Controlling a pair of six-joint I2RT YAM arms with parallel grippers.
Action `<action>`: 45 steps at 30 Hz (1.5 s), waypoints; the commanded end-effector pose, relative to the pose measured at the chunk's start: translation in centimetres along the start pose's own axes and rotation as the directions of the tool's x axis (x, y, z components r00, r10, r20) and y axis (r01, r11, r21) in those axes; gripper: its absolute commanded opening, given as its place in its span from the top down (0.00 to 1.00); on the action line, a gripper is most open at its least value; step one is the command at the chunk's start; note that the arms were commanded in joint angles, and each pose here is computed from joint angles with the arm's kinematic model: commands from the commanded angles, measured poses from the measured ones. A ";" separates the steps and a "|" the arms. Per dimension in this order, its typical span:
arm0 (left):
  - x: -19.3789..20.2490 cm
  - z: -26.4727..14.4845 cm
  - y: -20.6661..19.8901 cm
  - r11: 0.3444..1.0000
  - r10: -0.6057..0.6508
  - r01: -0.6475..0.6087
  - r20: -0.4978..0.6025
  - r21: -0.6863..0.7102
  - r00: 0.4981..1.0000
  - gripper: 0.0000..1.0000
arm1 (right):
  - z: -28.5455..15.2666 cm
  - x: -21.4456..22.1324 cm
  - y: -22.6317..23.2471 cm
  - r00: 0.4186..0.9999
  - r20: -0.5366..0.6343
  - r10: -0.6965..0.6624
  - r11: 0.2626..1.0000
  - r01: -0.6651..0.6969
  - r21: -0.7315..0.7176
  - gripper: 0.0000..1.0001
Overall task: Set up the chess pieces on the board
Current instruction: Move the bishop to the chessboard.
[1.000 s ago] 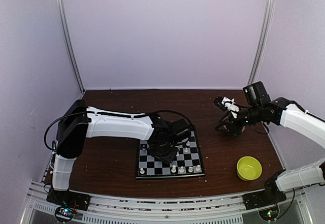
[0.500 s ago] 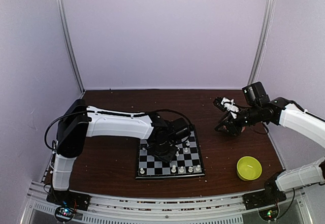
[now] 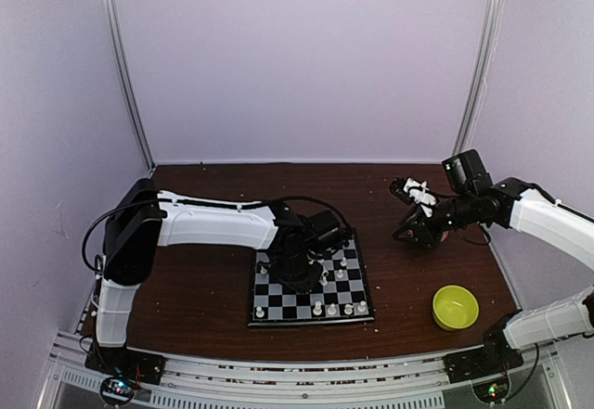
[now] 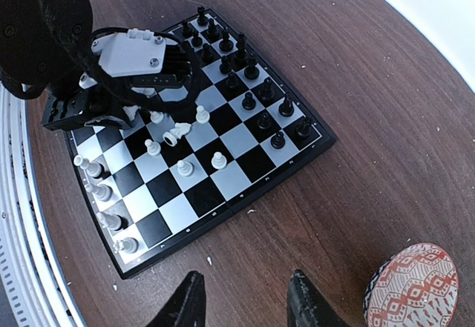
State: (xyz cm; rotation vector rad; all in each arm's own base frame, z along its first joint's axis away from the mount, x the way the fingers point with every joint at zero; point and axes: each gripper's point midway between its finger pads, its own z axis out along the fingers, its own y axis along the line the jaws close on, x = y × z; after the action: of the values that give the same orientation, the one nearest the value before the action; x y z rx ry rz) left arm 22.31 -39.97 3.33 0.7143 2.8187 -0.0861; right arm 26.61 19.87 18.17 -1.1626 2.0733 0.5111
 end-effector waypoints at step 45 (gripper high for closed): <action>-1.1 2.1 0.9 0.998 -0.065 0.065 -0.004 0.014 0.998 0.60 | 0.2 0.0 -0.1 1.000 -0.018 -0.005 1.000 0.005 -0.015 0.63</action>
State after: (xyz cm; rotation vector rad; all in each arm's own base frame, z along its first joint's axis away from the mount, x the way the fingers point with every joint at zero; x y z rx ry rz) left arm 23.87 -40.51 3.37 0.6564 2.8122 -0.1561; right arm 26.43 19.80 17.22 -1.1815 2.1061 0.5157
